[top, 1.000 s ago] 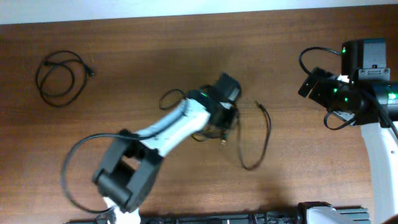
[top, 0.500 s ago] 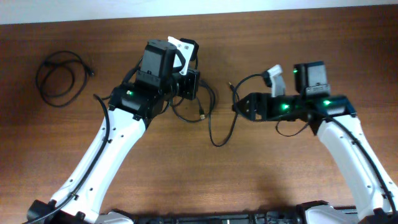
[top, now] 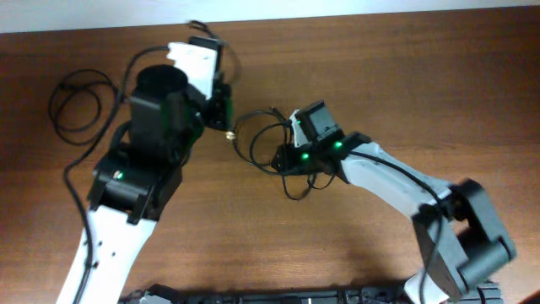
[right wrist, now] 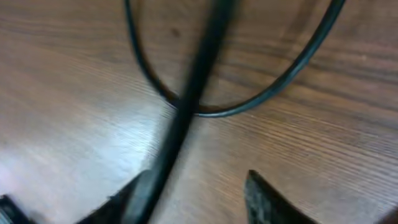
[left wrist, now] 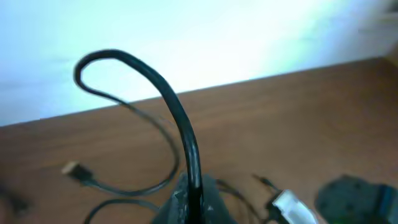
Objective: Untangle cables
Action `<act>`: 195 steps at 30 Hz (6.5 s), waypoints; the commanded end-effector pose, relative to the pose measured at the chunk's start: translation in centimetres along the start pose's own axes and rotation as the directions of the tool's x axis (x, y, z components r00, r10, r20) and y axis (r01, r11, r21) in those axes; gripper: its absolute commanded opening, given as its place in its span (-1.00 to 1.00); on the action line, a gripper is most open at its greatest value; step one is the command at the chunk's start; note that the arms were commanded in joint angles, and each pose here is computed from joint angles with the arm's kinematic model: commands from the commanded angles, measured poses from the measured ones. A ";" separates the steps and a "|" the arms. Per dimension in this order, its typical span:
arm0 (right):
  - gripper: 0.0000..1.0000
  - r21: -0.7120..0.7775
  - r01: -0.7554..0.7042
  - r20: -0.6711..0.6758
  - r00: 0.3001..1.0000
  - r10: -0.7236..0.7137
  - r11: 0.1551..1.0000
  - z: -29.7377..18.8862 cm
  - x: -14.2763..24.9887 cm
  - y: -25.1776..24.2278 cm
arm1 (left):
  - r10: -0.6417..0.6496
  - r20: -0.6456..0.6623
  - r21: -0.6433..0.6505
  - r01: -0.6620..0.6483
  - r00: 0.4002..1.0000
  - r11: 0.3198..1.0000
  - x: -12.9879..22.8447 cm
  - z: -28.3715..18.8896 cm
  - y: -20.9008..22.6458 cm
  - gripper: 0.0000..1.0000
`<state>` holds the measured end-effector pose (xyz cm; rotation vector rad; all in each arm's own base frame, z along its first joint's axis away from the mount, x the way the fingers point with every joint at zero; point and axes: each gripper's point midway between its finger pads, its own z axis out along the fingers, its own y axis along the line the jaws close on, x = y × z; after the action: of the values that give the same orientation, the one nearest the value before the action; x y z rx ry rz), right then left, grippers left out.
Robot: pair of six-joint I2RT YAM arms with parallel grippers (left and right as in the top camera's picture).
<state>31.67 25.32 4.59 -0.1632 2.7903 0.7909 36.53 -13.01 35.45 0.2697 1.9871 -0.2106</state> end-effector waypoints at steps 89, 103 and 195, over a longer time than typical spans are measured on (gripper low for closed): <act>0.97 0.442 -0.607 0.340 0.795 0.502 0.661 -34.6 1.1 -16.5 | 0.243 -0.599 0.320 -0.050 0.763 0.946 32.5 17.8 -24.1 -1.00; 0.97 0.447 -0.608 0.324 0.794 0.514 0.657 -34.1 1.5 -16.7 | -0.015 -0.402 -0.260 -0.098 0.916 0.961 12.0 4.5 -2.9 -1.00; 0.97 0.427 -0.620 0.278 0.783 0.557 0.658 -33.0 1.7 -16.6 | -0.448 -0.271 -0.360 0.342 0.852 0.868 14.8 4.5 19.2 -1.00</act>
<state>26.42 -6.33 23.27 0.8915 2.8086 0.1151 38.64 8.73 10.12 -0.5112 2.6268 0.0093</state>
